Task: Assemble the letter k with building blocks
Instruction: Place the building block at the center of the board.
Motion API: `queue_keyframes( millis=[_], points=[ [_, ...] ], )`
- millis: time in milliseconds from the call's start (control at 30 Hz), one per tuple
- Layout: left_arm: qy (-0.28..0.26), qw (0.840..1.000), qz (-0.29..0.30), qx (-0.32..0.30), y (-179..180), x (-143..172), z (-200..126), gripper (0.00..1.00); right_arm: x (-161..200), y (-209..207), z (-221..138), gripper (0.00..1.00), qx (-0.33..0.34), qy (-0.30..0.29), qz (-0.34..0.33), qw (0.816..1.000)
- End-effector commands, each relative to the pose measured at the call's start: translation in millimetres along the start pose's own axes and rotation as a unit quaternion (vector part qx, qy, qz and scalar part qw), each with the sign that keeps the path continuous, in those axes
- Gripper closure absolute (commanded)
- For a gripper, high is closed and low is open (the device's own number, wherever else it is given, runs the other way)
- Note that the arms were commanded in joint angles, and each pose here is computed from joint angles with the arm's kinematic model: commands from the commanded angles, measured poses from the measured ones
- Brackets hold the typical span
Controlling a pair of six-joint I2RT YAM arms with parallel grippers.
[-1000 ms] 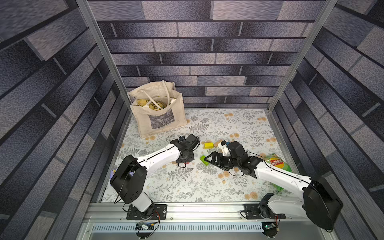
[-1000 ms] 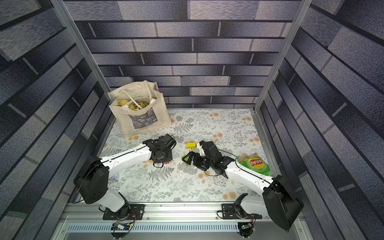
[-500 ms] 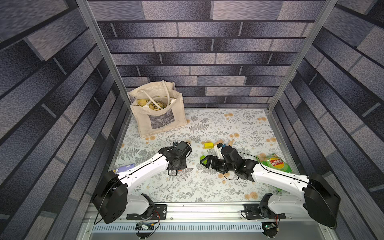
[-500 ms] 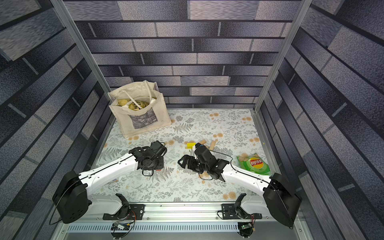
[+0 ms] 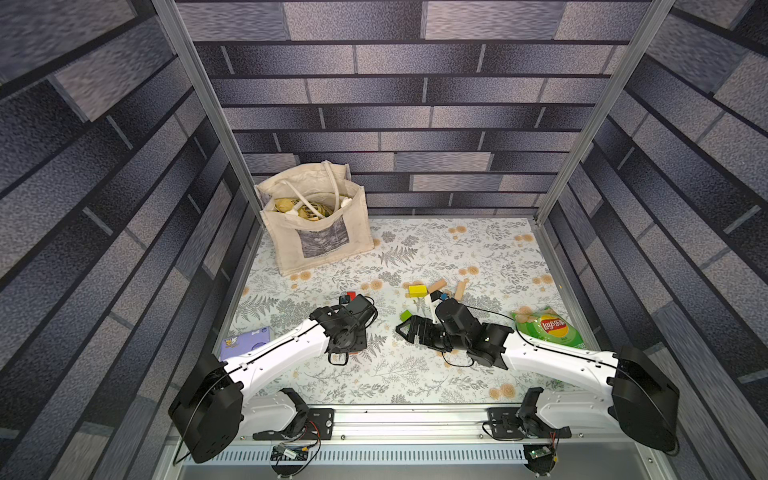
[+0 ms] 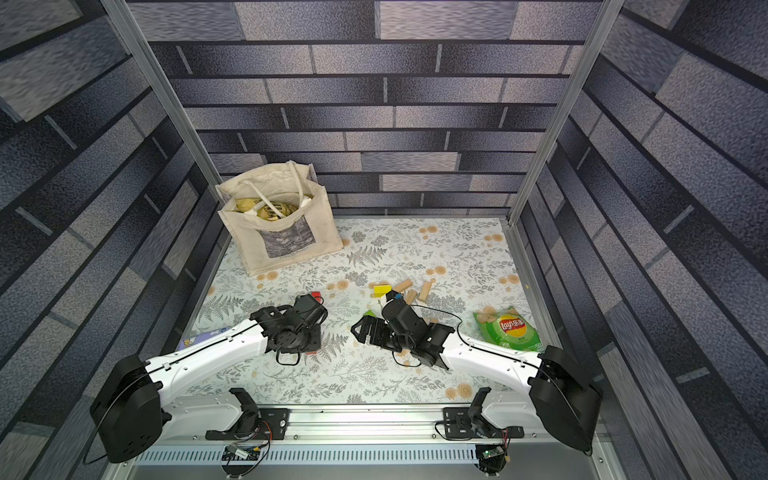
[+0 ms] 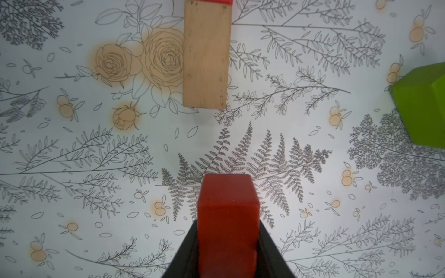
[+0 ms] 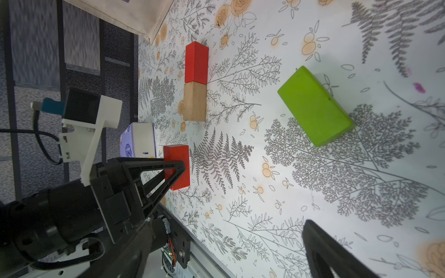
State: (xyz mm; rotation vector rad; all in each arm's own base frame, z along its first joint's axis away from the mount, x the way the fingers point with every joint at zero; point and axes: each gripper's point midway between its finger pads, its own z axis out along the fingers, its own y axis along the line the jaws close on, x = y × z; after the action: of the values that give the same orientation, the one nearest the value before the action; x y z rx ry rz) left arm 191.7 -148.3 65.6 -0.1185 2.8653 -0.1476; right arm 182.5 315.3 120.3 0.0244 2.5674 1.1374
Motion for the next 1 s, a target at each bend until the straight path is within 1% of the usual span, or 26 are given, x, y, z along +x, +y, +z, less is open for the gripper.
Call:
queue_keyframes(
  millis=[0, 300, 400, 700, 867, 967],
  points=[
    [-0.002, 1.0, -0.013, 0.002, 1.9, 4.8, -1.4, 0.69, -1.2, 5.9, 1.7, 0.0, -0.001, -0.007, -0.002, 1.0],
    [0.001, 1.0, -0.019, -0.009, 9.6, 11.8, 5.8, 0.67, 4.2, 3.4, 3.4, 0.0, 0.001, -0.001, -0.004, 1.0],
    [0.001, 1.0, -0.019, 0.001, 6.0, 10.6, 6.9, 0.66, 5.0, 0.8, 4.8, 0.0, 0.003, 0.0, -0.003, 1.0],
    [0.013, 1.0, -0.023, -0.009, 14.9, 9.1, 11.5, 0.65, 5.5, 2.4, 8.5, 0.0, -0.002, 0.002, 0.0, 1.0],
    [0.03, 0.999, -0.02, -0.003, 16.9, 7.7, 14.4, 0.63, 5.5, 1.5, 8.6, 0.0, 0.0, 0.002, 0.0, 1.0],
    [0.043, 0.999, -0.009, -0.011, 19.2, 6.5, 16.7, 0.63, 5.2, 1.3, 8.2, 0.0, 0.001, 0.0, 0.001, 1.0]
  ],
)
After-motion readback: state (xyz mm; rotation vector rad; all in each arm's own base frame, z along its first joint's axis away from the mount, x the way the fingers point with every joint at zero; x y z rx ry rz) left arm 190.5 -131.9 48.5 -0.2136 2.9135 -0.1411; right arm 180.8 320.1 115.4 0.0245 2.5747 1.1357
